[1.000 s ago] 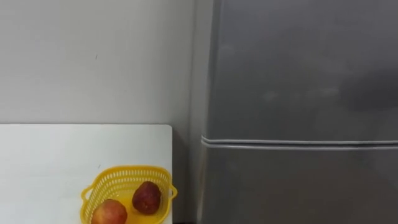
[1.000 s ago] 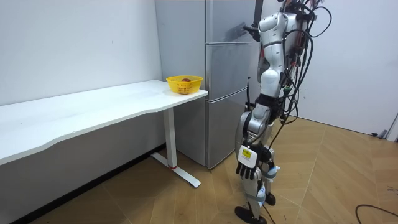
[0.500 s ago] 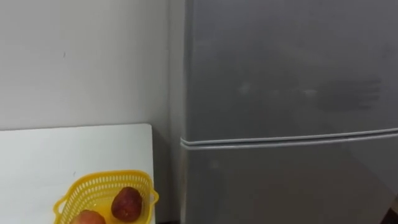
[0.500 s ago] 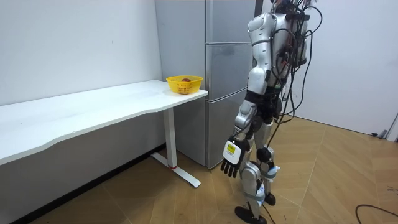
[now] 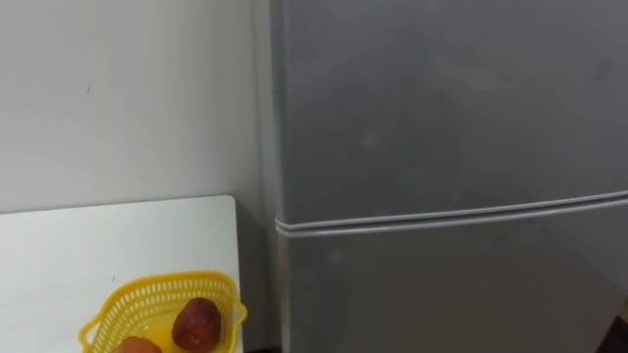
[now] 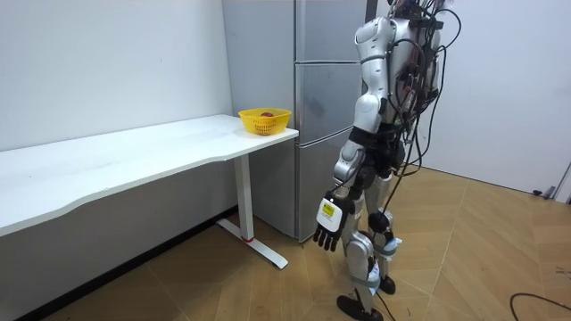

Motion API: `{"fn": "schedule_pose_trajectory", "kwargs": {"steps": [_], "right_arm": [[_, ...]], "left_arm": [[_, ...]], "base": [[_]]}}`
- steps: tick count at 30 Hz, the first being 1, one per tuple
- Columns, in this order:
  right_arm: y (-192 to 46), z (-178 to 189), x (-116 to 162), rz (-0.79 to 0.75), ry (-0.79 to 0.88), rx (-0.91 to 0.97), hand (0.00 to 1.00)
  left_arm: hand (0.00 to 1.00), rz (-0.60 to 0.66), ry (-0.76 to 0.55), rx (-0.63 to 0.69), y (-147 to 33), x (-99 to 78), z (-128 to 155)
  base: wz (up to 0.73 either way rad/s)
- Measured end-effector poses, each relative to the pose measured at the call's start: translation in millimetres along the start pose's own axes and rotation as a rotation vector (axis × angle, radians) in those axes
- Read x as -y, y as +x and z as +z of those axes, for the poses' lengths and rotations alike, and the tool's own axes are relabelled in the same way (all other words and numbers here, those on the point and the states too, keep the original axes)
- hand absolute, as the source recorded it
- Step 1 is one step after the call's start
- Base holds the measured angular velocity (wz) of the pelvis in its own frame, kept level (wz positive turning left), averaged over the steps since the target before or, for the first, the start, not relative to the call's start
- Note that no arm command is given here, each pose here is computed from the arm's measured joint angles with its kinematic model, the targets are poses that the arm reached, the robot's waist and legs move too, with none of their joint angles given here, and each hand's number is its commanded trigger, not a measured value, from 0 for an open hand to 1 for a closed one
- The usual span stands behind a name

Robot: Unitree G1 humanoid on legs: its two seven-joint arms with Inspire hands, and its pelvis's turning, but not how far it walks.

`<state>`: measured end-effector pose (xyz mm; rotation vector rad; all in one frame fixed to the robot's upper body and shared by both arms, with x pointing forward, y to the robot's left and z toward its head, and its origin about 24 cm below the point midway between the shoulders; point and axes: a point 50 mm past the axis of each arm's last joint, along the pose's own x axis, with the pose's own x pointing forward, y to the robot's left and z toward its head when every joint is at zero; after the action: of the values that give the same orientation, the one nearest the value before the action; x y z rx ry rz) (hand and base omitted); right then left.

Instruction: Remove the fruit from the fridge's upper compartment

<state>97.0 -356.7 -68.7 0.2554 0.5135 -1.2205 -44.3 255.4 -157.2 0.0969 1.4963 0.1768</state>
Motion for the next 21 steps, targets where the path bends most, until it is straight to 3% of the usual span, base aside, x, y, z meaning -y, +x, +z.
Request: {"fn": "schedule_pose_trajectory", "kwargs": {"steps": [9,21], "right_arm": [[-16.9,-89.6,36.9,0.095,-0.510,-0.319,0.00],[-40.4,-129.9,43.2,0.268,-0.696,-0.512,0.00]], "left_arm": [[0.00,-0.018,0.016,-0.032,1.3,1.1,-1.3],[0.00,-0.088,0.080,-0.062,3.7,10.5,5.1]], "base": [[0.05],[0.09]]}}
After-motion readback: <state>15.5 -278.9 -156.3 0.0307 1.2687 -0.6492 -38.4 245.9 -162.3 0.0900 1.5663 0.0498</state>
